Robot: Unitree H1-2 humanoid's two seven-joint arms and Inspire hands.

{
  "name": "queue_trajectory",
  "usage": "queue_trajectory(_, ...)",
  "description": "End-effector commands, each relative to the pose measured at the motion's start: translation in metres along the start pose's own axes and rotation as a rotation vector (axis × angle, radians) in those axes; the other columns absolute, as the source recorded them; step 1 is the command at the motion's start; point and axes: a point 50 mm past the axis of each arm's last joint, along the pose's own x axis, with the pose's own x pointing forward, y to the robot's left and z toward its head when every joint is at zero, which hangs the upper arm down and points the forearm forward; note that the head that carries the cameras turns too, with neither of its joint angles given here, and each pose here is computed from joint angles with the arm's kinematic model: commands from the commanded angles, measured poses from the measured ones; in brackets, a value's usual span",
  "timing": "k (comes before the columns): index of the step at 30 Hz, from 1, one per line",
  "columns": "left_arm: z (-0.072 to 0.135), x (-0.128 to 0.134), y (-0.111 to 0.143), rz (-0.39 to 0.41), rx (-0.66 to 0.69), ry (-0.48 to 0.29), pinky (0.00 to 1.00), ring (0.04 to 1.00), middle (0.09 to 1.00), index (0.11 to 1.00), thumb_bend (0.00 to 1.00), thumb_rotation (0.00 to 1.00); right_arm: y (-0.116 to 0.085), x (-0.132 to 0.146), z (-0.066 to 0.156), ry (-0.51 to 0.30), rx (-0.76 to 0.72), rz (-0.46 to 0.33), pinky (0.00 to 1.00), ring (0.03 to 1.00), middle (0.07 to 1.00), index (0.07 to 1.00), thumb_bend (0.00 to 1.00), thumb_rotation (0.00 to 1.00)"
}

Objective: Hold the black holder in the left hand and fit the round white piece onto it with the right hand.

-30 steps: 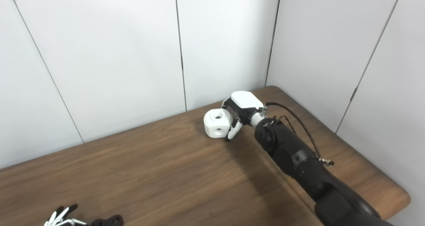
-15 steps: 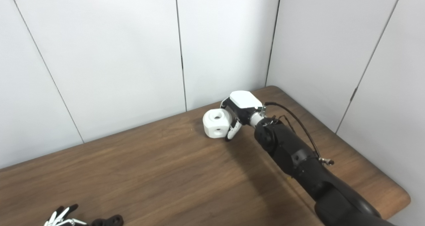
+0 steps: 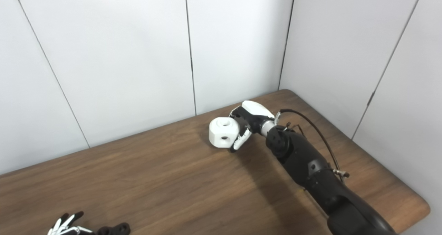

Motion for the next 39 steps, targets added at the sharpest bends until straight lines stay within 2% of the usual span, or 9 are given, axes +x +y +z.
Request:
queue_trajectory(1, -0.003, -0.001, -0.002, -0.021, 0.002, 0.014, 1.0, 1.0, 0.906, 0.482, 0.52, 0.04, -0.036, 0.001, 0.008, -0.047, 0.008, -0.079, 0.79, 0.832, 0.815, 0.484, 0.51, 0.13)
queue_trajectory(3, -0.003, -0.001, -0.002, -0.022, 0.002, 0.014, 1.0, 1.0, 0.906, 0.482, 0.52, 0.04, -0.036, -0.001, 0.008, -0.053, 0.027, -0.076, 0.79, 0.836, 0.82, 0.484, 0.51, 0.13)
queue_trajectory(8, -0.002, 0.0, -0.001, -0.025, 0.002, 0.018, 1.0, 1.0, 0.903, 0.482, 0.52, 0.04, -0.036, -0.006, 0.009, -0.08, 0.045, -0.061, 0.79, 0.798, 0.761, 0.482, 0.5, 0.13)
queue_trajectory(12, -0.001, 0.001, -0.002, -0.027, -0.001, 0.023, 1.0, 1.0, 0.9, 0.482, 0.52, 0.04, -0.038, -0.017, 0.026, -0.111, 0.07, -0.058, 0.83, 0.831, 0.773, 0.481, 0.51, 0.13)
queue_trajectory(15, 0.0, 0.002, -0.003, -0.03, -0.002, 0.029, 1.0, 1.0, 0.898, 0.482, 0.52, 0.04, -0.036, -0.019, 0.028, -0.154, 0.072, -0.036, 0.86, 0.849, 0.767, 0.48, 0.5, 0.13)
queue_trajectory(26, 0.008, 0.005, -0.012, -0.04, 0.007, 0.023, 1.0, 1.0, 0.898, 0.482, 0.52, 0.04, -0.033, -0.039, 0.058, -0.31, 0.105, -0.005, 0.86, 0.832, 0.746, 0.479, 0.5, 0.14)
queue_trajectory(28, 0.012, 0.006, -0.014, -0.041, 0.008, 0.023, 1.0, 1.0, 0.9, 0.482, 0.52, 0.04, -0.036, -0.043, 0.062, -0.321, 0.092, -0.002, 0.93, 0.837, 0.747, 0.479, 0.5, 0.14)
queue_trajectory(32, 0.019, 0.011, -0.019, -0.049, 0.017, 0.032, 1.0, 1.0, 0.907, 0.482, 0.52, 0.04, -0.044, -0.051, 0.076, -0.35, 0.063, 0.014, 0.99, 0.849, 0.752, 0.48, 0.5, 0.14)
queue_trajectory(39, 0.033, 0.026, -0.036, -0.085, 0.015, 0.051, 1.0, 1.0, 0.921, 0.481, 0.52, 0.04, -0.05, -0.057, 0.095, -0.444, 0.01, 0.034, 0.92, 0.834, 0.744, 0.48, 0.5, 0.14)
